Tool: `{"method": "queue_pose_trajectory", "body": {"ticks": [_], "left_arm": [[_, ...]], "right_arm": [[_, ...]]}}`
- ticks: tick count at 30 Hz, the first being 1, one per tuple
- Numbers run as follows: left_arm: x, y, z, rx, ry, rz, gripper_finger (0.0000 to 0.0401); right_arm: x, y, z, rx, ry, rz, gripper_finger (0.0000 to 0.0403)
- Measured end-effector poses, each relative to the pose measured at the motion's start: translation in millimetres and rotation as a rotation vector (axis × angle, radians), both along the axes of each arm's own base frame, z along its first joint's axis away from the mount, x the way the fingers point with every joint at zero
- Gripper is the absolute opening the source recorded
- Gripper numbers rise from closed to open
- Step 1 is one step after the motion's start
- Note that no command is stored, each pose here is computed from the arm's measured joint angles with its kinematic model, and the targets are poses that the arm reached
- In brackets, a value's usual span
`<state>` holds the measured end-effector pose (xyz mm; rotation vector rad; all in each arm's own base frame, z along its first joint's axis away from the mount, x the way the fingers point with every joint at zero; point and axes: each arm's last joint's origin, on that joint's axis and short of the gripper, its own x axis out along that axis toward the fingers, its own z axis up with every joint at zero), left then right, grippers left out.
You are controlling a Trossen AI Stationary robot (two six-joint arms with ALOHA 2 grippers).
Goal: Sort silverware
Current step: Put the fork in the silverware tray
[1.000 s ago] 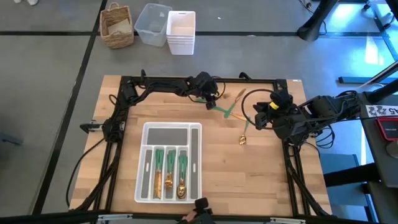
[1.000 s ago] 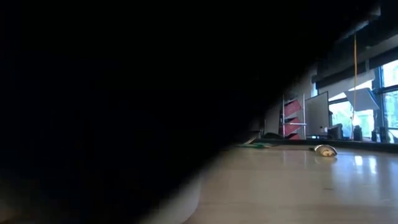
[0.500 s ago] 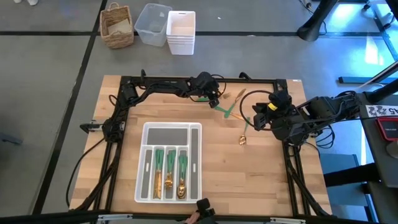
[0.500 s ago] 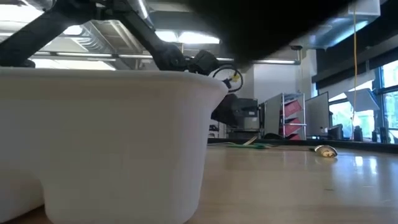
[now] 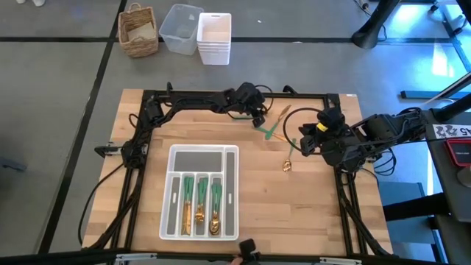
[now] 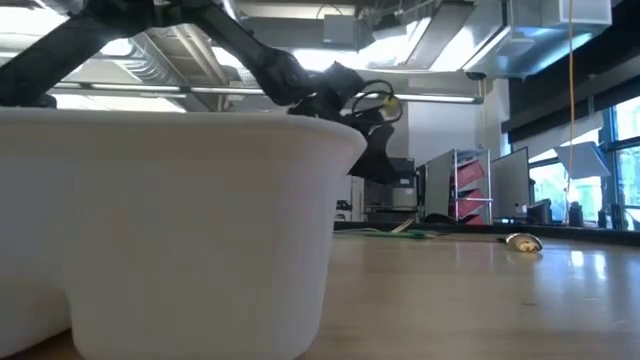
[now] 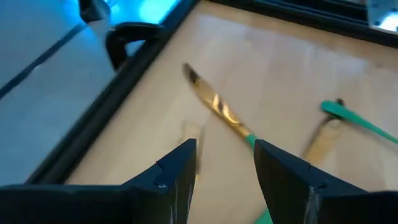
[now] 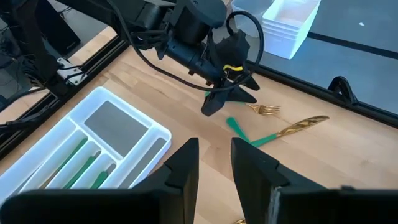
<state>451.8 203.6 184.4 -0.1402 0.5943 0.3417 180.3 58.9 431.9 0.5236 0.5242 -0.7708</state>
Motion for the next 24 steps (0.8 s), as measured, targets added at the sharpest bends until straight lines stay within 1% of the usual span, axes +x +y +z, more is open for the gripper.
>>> {"method": "queue_pose_trajectory", "body": {"ticks": [3, 7, 9, 10, 14, 16, 20, 24], "left_arm": [[10.3, -1.4, -2.8, -0.03, 0.031, -0.023, 0.0155], [28.4, 5.2, -14.8, -0.083, 0.113, -0.041, 0.0155], [33.2, 8.6, -14.6, -0.101, 0.161, -0.041, 0.0155], [34.6, 10.9, -10.5, -0.094, 0.17, -0.047, 0.0155], [31.3, 21.4, -5.5, -0.058, 0.227, -0.055, 0.0155], [23.5, 27.8, -11.3, -0.071, 0.29, -0.052, 0.0155], [11.5, 40.4, -32.6, -0.116, 0.399, -0.02, 0.0155], [9.0, 50.4, -43.3, -0.124, 0.403, 0.008, 0.0155]], "right_arm": [[0.1, 0.6, -0.4, 0.019, 0.007, 0.011, 0.0095], [0.2, 1.5, -0.9, 0.049, 0.019, 0.029, 0.0095], [0.3, 1.9, -1.2, 0.063, 0.025, 0.038, 0.0095], [0.3, 2.1, -1.3, 0.068, 0.027, 0.042, 0.0095], [0.2, 2.5, -1.6, 0.084, 0.034, 0.051, 0.0095], [0.2, 2.5, -1.7, 0.085, 0.036, 0.052, 0.0095], [0.1, 2.6, -1.7, 0.085, 0.036, 0.052, 0.0095], [0.1, 2.7, -1.8, 0.087, 0.037, 0.054, 0.0095]]}}
